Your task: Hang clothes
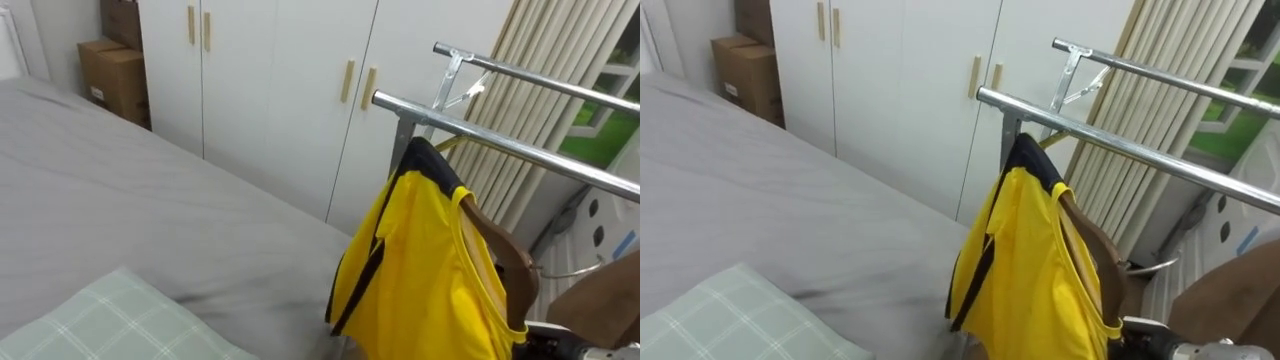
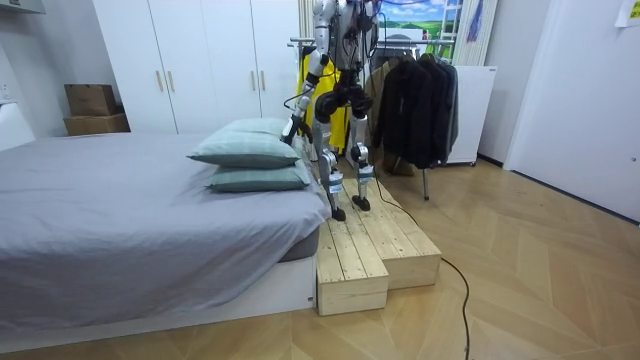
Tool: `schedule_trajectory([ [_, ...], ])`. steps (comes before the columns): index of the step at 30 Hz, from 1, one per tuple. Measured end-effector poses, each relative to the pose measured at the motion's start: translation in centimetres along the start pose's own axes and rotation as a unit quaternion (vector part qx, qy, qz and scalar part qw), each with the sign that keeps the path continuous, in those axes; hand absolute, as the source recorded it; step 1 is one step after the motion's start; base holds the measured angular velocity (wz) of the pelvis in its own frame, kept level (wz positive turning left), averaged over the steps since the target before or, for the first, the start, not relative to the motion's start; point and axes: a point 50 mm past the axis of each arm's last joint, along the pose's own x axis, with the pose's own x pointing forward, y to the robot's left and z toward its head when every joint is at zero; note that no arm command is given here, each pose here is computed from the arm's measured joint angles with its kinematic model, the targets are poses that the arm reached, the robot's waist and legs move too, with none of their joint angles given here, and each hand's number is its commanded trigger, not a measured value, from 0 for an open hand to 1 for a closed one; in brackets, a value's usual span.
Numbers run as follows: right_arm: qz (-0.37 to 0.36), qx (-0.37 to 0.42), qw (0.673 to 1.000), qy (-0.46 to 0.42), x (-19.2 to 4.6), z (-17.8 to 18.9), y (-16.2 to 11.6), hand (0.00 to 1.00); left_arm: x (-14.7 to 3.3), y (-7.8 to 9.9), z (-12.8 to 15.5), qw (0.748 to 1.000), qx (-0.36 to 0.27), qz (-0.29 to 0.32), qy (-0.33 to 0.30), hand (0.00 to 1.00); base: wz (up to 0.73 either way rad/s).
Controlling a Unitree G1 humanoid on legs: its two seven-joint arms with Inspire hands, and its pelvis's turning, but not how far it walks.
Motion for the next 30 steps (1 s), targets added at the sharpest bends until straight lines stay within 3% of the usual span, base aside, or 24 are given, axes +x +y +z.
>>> schedule_trajectory([
  [19,-0.010,0.038,0.999,0.034,-0.5,-4.5,1.3,1.00,0.0,-0.4,0.2,0.999,-0.018,-0.026,-0.005,0.00,0.01],
  [24,-0.064,0.192,0.971,0.129,-1.7,-11.0,2.5,1.00,0.0,-0.4,0.3,0.999,-0.021,-0.029,-0.010,0.00,-0.12],
  [30,-0.081,0.230,0.953,0.178,-2.3,-13.2,3.4,1.00,0.1,-0.5,-0.7,0.999,-0.020,-0.029,0.004,0.00,-0.33],
])
